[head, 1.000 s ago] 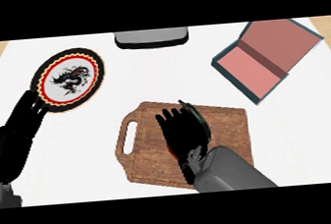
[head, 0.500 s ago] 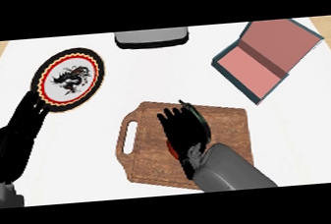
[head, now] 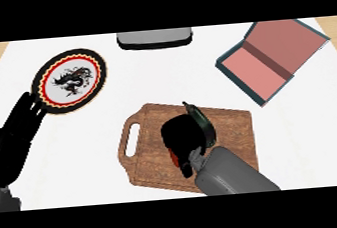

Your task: Pick the bell pepper from the cutting board and place it in the cardboard box

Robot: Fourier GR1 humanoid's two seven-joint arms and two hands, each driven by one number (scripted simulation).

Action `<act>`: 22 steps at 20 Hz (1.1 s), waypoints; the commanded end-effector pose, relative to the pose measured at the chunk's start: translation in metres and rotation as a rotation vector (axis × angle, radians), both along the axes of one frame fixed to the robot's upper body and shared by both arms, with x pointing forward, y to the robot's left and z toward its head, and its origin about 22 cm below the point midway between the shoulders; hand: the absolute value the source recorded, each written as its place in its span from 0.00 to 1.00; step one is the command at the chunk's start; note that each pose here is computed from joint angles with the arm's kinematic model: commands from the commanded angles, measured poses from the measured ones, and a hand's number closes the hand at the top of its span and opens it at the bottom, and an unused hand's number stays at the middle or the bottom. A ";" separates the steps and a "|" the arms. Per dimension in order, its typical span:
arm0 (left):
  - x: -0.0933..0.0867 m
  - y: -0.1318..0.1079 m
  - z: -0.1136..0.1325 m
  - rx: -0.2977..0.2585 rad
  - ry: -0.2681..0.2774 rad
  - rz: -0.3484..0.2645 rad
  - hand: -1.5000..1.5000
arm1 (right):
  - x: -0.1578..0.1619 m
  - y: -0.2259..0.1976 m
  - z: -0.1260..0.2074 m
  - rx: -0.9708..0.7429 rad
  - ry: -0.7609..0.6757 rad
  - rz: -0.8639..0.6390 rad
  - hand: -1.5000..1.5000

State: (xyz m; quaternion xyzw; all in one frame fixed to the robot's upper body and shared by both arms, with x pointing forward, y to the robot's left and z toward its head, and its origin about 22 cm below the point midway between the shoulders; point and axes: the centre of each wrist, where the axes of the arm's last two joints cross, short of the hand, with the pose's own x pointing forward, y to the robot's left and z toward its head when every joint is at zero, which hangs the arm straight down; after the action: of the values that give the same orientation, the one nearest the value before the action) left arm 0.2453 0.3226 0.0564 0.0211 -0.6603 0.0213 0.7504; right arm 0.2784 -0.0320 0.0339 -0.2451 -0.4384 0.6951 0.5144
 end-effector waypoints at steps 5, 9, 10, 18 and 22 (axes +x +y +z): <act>-0.002 -0.008 -0.011 0.007 -0.007 -0.020 0.50 | 0.042 -0.008 0.003 0.020 -0.024 -0.099 1.00; 0.012 -0.006 -0.001 -0.005 -0.015 -0.025 0.50 | 0.088 -0.032 0.010 0.083 -0.023 -0.343 1.00; 0.005 -0.009 -0.009 0.014 0.001 -0.008 0.50 | 0.088 -0.028 0.015 0.093 -0.034 -0.338 1.00; 0.012 -0.008 0.008 0.010 0.002 -0.017 0.50 | 0.108 -0.011 0.027 0.074 -0.191 -0.378 1.00; 0.003 0.001 -0.018 0.011 -0.009 0.007 0.50 | 0.093 0.004 0.051 0.132 -0.300 -0.324 1.00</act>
State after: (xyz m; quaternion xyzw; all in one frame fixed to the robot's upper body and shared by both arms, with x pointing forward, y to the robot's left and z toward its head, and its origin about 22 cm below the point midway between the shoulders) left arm 0.2507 0.3183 0.0517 0.0208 -0.6627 0.0166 0.7484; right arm 0.3831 -0.0413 0.0698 -0.3676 -0.4734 0.5455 0.5859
